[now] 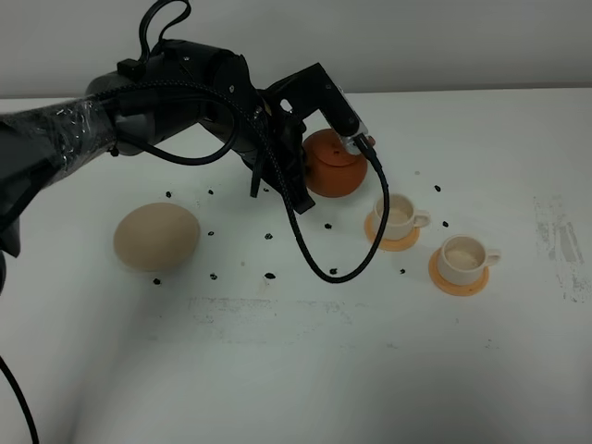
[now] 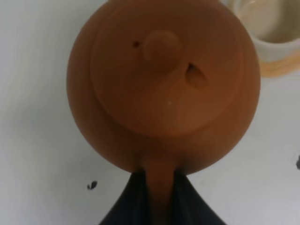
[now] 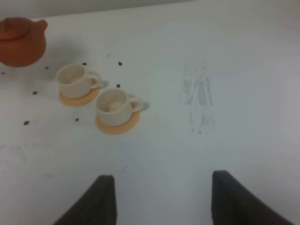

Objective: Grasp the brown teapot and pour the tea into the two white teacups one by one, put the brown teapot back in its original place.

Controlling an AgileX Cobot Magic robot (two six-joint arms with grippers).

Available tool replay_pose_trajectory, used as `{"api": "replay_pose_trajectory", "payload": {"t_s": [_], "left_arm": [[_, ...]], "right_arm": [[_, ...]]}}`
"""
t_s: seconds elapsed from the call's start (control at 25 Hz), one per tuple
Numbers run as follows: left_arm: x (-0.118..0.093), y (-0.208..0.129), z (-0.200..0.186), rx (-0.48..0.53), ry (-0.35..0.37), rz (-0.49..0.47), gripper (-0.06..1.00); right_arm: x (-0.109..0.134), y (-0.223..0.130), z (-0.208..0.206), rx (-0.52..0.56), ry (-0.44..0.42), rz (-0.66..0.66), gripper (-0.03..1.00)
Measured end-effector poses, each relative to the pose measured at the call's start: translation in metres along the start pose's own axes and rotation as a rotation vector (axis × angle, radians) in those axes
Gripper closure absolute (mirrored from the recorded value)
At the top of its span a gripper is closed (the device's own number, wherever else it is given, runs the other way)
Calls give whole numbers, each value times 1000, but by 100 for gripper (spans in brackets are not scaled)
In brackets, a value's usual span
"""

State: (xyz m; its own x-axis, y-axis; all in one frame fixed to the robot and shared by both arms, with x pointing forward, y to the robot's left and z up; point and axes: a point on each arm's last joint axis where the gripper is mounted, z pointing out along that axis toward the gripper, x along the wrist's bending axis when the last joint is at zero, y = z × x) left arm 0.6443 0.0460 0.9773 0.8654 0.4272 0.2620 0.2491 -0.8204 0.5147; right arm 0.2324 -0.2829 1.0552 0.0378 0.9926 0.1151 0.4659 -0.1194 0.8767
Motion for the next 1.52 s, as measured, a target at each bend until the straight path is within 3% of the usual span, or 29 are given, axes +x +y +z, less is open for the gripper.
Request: {"api": "replay_pose_trajectory", "payload": {"t_s": [0.28, 0.6, 0.88, 1.28, 1.52], "left_arm": [[-1, -1, 4, 7, 1, 80, 86], [-1, -1, 16, 7, 52, 171, 86], [-3, 2, 16, -2, 62, 318, 86], [-3, 6, 19, -29, 89, 352, 86], [-8, 10, 21, -43, 97, 428, 86]], "right_arm": [[0, 0, 0, 0, 0, -1, 52], [0, 0, 0, 0, 0, -1, 52], [0, 0, 0, 0, 0, -1, 52], [0, 0, 0, 0, 0, -1, 52], [0, 0, 0, 0, 0, -1, 52]]}}
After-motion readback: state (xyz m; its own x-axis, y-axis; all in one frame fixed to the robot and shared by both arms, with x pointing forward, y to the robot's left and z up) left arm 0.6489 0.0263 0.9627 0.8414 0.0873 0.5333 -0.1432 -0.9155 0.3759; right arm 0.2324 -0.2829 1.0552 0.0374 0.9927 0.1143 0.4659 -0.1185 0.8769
